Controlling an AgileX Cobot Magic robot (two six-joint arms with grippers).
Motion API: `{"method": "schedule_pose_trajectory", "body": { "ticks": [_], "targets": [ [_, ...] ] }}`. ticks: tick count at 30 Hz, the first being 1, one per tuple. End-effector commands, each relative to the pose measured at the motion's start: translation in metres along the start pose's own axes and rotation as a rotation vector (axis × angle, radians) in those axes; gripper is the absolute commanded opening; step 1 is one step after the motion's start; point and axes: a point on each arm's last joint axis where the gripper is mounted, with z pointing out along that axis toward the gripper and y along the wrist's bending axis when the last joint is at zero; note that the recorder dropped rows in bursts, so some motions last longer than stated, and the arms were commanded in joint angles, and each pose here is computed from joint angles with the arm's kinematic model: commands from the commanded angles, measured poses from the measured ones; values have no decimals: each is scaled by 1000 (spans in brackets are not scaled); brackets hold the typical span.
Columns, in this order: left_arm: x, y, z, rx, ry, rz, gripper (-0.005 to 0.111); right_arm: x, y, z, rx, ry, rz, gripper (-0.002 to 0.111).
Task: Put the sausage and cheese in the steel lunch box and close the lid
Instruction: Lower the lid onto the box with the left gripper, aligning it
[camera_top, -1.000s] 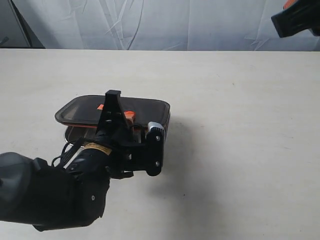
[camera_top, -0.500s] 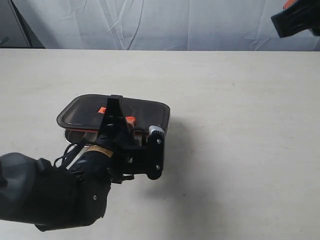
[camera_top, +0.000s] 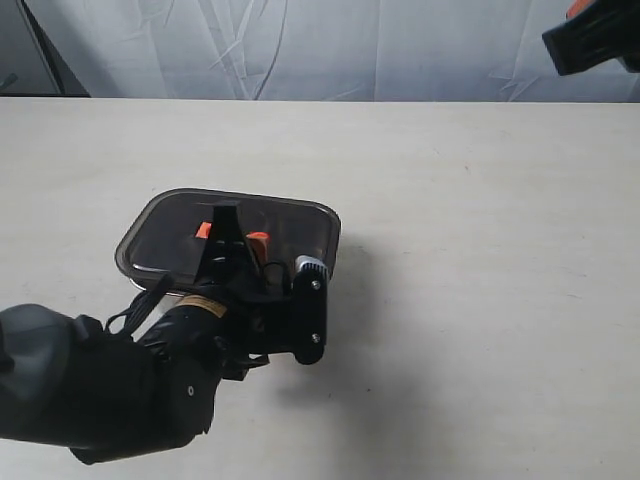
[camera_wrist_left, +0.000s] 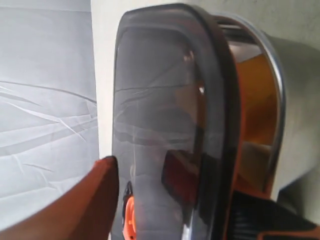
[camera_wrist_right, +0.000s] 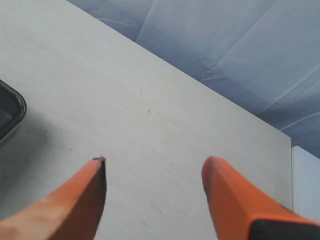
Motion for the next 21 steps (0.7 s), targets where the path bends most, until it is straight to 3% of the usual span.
{"method": "schedule_pose_trajectory", "body": {
  "ticks": [1,11,21],
  "targets": [
    [0,-1,-4,37,-1,-46,53,1,-4,-3,10,-5,8,57],
    [5,2,-10,93,52,-86,57,2,-3,-1,12,0,3,57],
    [0,13,-23,140,-29,-129,57,19,8,15,26,68,-50,57]
  ]
}}
